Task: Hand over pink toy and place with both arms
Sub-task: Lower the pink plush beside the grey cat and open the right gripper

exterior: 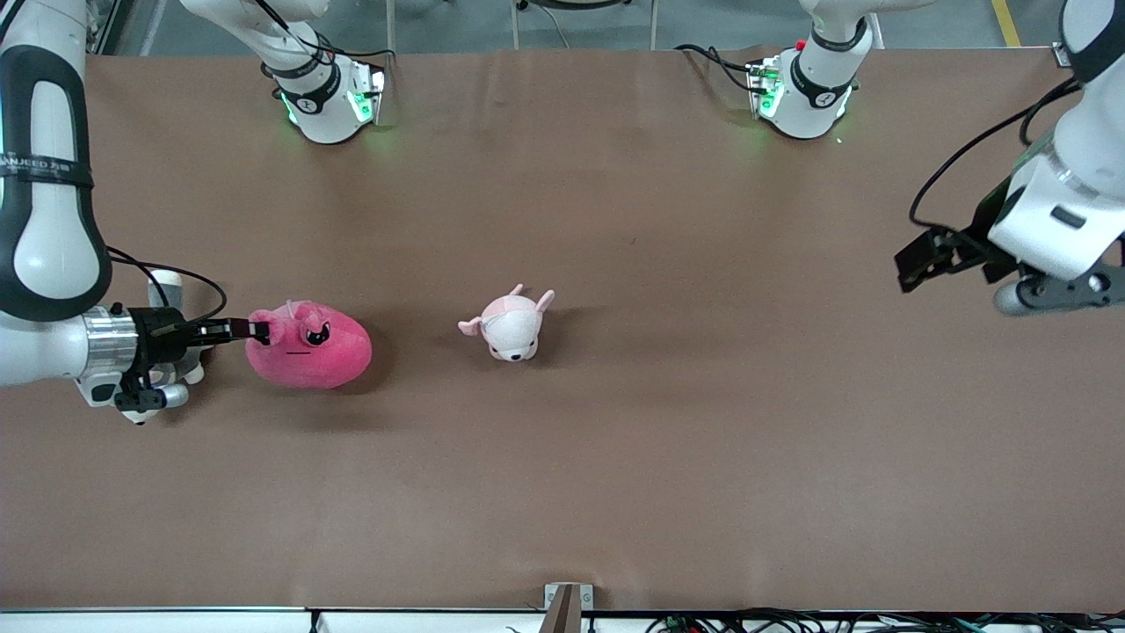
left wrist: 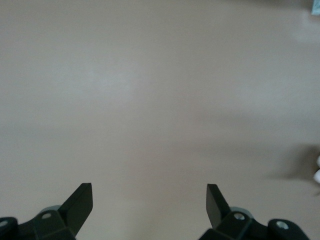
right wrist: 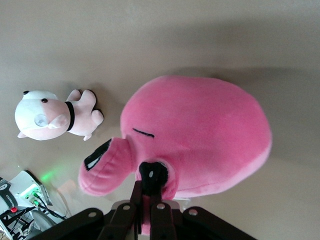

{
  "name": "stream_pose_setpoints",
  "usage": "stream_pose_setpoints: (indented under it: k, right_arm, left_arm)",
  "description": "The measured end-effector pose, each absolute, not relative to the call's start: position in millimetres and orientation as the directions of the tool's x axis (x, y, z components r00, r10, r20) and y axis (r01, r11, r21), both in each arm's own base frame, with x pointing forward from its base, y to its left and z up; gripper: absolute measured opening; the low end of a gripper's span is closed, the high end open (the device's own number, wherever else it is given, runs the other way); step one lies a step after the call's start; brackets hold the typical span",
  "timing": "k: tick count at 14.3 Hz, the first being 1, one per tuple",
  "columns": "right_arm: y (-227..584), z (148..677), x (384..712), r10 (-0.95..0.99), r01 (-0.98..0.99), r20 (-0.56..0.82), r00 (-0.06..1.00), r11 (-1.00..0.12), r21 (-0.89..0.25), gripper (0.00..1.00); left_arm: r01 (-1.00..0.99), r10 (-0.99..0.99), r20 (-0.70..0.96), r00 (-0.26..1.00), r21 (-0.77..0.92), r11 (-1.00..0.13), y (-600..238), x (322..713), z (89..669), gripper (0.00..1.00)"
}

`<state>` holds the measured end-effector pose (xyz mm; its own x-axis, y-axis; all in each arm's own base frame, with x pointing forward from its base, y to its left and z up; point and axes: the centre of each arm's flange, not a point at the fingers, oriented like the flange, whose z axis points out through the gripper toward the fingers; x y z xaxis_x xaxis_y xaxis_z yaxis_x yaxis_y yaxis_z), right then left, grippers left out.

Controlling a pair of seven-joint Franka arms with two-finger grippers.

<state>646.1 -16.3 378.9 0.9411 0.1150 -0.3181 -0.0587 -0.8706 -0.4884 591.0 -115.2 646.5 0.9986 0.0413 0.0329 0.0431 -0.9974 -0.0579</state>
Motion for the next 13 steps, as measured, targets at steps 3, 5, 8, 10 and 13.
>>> stream_pose_setpoints:
  k: [3, 5, 8, 10, 13]
  right_arm:
    - [-18.6, 366.7, 647.3, 0.126, -0.056, -0.327, 0.937, -0.868, -0.493, 0.09]
    - [-19.2, 361.4, 647.8, 0.127, -0.058, -0.333, 0.934, -0.867, -0.494, 0.09]
    - [-19.6, 354.3, 648.1, 0.134, -0.056, -0.338, 0.931, -0.866, -0.497, 0.09]
    - [-19.7, 350.6, 648.4, 0.136, -0.056, -0.342, 0.930, -0.865, -0.498, 0.08]
    - [-21.8, 343.5, 648.8, 0.134, -0.064, -0.349, 0.927, -0.863, -0.500, 0.08]
  left_arm:
    - [0.009, 0.009, 0.000, 1.000, -0.059, -0.998, -97.5, 559.5, 650.8, 1.00]
    - [-0.027, -0.026, -0.020, 0.999, -0.066, -0.997, -88.9, 541.1, 648.5, 1.00]
    - [-0.049, -0.046, -0.040, 0.998, -0.079, -0.996, -82.7, 522.2, 643.5, 1.00]
    - [-0.052, -0.049, -0.039, 0.998, -0.078, -0.996, -82.2, 514.7, 641.5, 1.00]
    - [-0.053, -0.051, -0.036, 0.998, -0.055, -0.997, -85.0, 507.8, 643.5, 1.00]
